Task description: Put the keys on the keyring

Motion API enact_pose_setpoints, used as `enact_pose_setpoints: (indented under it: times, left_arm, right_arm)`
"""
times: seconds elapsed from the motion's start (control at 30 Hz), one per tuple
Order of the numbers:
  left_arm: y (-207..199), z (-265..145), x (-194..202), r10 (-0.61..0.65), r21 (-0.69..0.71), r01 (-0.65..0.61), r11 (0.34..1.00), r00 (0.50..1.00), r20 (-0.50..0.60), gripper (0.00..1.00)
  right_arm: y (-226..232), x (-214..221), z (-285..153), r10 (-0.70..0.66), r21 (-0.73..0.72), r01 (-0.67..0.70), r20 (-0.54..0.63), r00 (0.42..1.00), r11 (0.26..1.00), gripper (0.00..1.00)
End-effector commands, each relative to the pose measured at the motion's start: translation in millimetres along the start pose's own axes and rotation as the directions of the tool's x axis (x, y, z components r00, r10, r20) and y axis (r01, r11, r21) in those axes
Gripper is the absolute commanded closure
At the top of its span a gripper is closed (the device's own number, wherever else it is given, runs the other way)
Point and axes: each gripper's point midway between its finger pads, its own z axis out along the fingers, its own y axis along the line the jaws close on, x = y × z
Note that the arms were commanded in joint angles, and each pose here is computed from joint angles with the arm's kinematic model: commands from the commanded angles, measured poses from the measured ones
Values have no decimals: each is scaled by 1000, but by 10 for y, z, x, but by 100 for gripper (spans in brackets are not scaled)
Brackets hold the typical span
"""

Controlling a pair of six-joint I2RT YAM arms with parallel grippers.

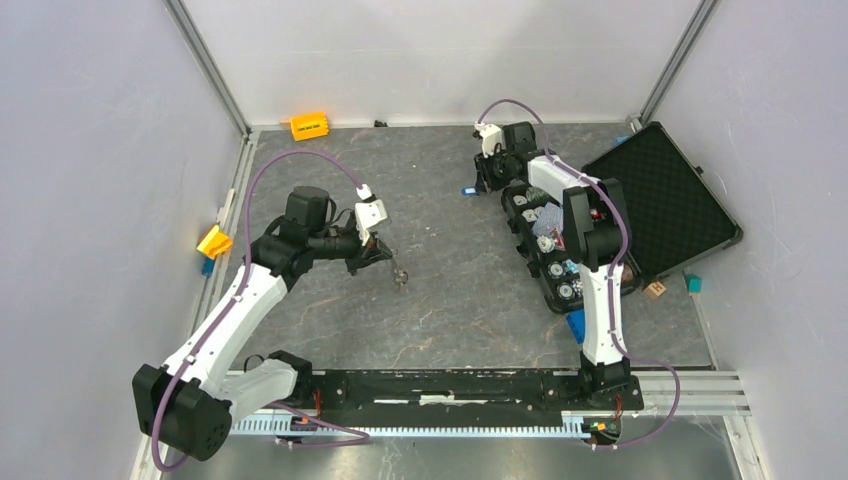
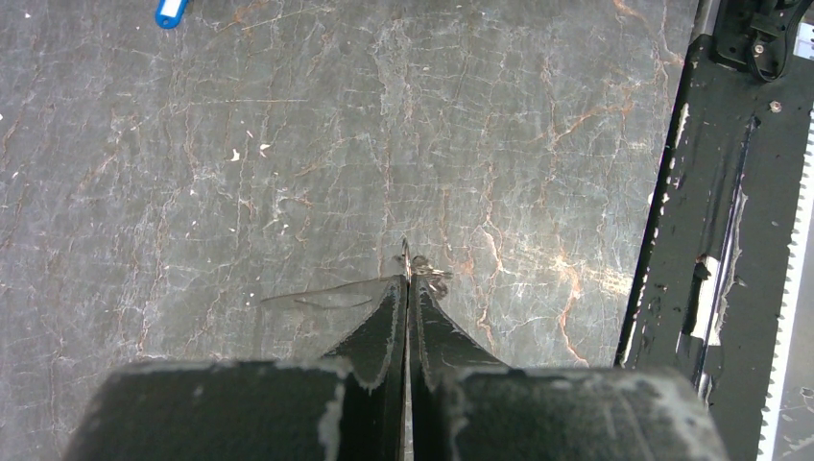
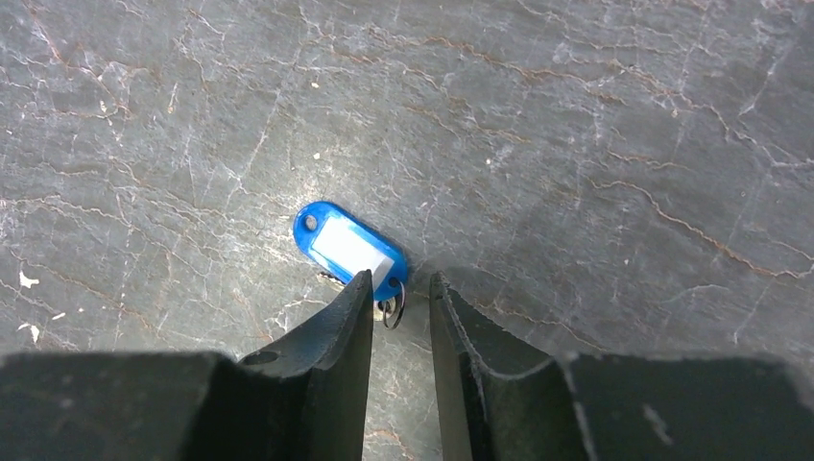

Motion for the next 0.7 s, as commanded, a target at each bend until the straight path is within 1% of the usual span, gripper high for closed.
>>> enact_pose_setpoints:
  times: [0.0,0.13,0.23,0.5,0.67]
  left_arm:
    - [-34,-30,-199,26,11,-27,1000,998,64,98]
    - [-40,-34,-198,26,11,-27,1000,998,65,98]
    - [-44,-36,-197,27,12,-28,1000,997,66,98]
    - [-51,-40,-200,28,12,-29,999,997,68,98]
    - [-55,-40,-203,29,14,-30,999,997,69,98]
  right_arm:
    - [38,-244,-233,-9,7,8,55,998,1000,67]
    - [47,-199,-249,-5,6,5,43,999,1000,64]
    - [52,-174,-258,-3,8,3,37,999,1000,65]
    - [73,-171,-263,2,0,-2,36,999,1000,71]
    - [89,-172,-276,3,-8,-3,36,999,1000,77]
